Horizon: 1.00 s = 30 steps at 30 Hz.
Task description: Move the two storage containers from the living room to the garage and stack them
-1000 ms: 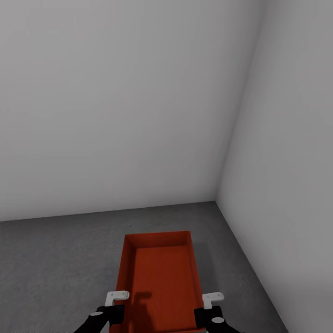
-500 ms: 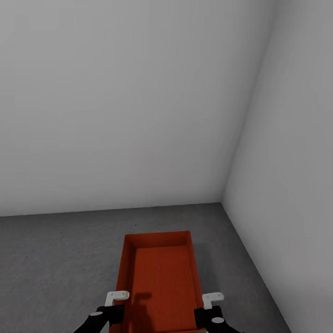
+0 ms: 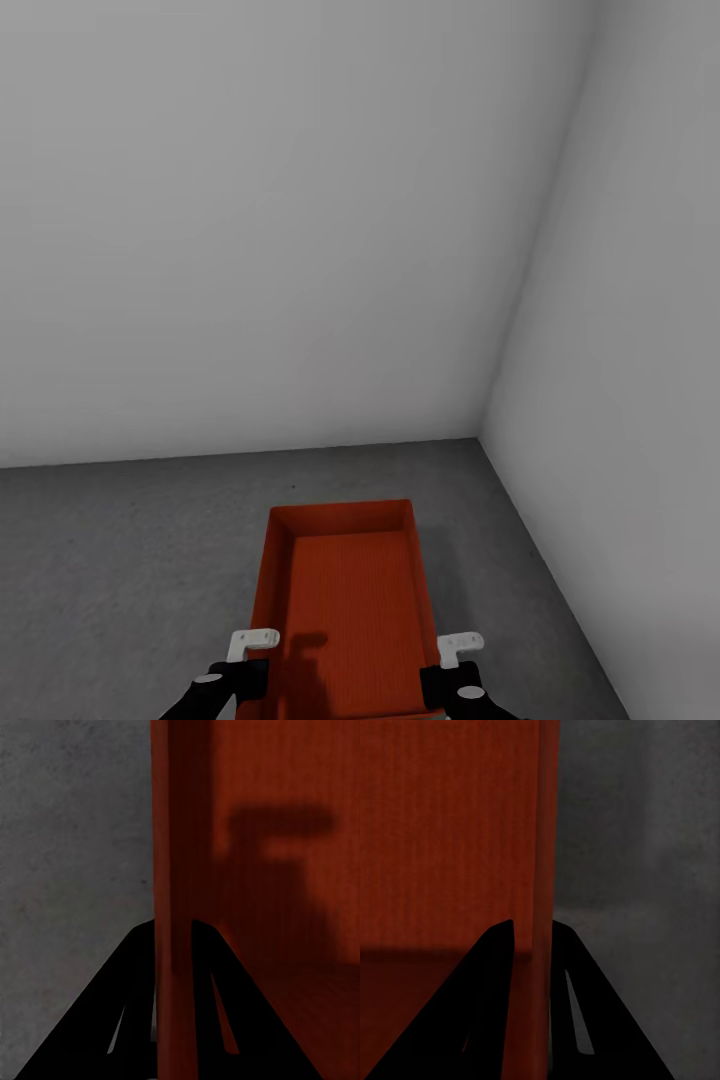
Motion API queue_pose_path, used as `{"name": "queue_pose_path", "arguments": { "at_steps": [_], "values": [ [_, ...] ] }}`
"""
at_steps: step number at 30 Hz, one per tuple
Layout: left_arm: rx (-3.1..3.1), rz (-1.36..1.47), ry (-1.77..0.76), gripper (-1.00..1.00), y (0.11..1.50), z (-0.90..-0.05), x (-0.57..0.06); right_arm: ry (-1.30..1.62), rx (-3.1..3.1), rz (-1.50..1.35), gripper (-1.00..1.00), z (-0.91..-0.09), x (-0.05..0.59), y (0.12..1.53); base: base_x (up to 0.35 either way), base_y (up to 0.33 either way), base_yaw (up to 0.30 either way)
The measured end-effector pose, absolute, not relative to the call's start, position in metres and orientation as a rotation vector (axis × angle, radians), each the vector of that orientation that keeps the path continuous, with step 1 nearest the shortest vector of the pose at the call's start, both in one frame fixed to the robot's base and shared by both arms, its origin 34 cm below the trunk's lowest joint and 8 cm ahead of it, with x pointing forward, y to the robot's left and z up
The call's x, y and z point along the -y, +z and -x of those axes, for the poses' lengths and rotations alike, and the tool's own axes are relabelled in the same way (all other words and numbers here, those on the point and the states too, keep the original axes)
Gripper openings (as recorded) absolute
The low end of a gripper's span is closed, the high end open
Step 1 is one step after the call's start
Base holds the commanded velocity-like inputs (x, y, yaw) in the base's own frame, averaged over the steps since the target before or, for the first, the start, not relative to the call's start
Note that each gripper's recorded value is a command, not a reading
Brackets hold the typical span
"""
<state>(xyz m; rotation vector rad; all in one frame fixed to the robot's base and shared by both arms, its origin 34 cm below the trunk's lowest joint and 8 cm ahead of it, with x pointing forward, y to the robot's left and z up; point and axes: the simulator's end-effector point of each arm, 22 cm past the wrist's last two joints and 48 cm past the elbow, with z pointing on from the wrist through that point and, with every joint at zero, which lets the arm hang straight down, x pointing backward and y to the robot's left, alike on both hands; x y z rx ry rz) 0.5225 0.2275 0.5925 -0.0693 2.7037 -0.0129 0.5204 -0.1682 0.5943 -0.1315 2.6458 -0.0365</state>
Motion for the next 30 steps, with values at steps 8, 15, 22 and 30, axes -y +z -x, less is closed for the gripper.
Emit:
{"name": "queue_pose_path", "arguments": {
  "at_steps": [8, 15, 22, 30],
  "values": [
    [-2.704, 0.07, -0.013, -1.0, 0.5925, -0.5225, -0.2275, -0.037, -2.646, 0.132, -1.0, -0.5206, 0.1682, 0.5944, 0.0, 0.0, 0.0],
    [-2.707, 0.069, -0.013, -1.0, 0.5923, -0.522, -0.2283, -0.036, -2.648, 0.132, -1.0, -0.5198, 0.1674, 0.5941, 0.0, 0.0, 0.0],
    [-2.706, 0.069, -0.014, -1.0, 0.5925, -0.5225, -0.2288, -0.036, -2.647, 0.13, -1.0, -0.52, 0.1669, 0.5943, 0.0, 0.0, 0.0],
    [-2.707, 0.071, -0.012, -1.0, 0.5924, -0.5221, -0.2284, -0.036, -2.649, 0.129, -1.0, -0.5196, 0.1674, 0.594, 0.0, 0.0, 0.0]
  ]
}}
